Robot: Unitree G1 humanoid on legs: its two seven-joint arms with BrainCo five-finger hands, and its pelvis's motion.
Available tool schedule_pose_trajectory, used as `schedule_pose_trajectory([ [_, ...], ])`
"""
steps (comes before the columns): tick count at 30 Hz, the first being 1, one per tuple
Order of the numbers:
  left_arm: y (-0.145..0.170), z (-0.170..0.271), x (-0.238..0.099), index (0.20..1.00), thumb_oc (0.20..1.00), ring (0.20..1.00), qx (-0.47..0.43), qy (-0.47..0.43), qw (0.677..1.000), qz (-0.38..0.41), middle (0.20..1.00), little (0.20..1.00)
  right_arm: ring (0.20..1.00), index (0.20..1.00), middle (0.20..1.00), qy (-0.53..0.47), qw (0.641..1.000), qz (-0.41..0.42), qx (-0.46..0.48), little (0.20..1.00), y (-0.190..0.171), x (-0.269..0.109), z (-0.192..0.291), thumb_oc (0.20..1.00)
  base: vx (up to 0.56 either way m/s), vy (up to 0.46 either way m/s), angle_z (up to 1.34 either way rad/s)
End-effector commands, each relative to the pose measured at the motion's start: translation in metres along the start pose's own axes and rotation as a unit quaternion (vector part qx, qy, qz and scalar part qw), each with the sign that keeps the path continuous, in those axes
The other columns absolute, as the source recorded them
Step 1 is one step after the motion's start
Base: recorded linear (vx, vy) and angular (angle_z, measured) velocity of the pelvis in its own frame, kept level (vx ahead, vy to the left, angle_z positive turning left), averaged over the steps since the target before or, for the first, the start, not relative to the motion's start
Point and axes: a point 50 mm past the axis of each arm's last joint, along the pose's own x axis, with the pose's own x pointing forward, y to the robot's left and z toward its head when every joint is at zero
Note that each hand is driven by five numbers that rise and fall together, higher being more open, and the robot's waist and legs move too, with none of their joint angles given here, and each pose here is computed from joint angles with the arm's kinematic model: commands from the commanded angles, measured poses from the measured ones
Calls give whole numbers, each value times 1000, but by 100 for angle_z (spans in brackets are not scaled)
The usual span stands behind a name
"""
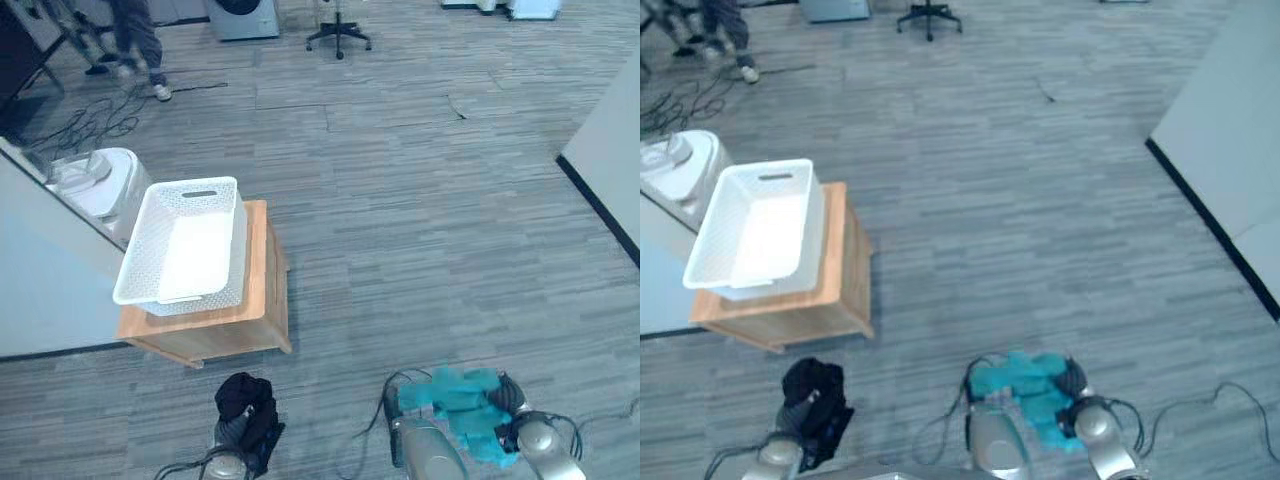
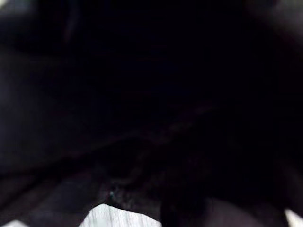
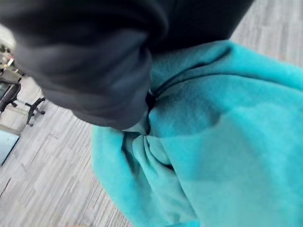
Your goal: Tidy up the quilt and then pick up the clothes from the bed and put them into the laundry hamper.
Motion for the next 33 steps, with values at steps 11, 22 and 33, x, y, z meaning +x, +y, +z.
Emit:
schedule_pose_trajectory([
  [11,11,22,2,200,200,200,1,-51,999,13,200,200,200,200,200,-68,997,-29,-20,200,-23,3,25,200,414,6,62],
  [22,24,30,9,200,200,200,43,-54,997,29,200,200,200,200,200,-90,996,-4,6,200,3,1,38,200,378,49,90],
  [33,25,33,12,200,200,200,79,-58,995,20,200,200,200,200,200,-107,994,-30,-7,200,-19,2,42,200,378,-243,155],
])
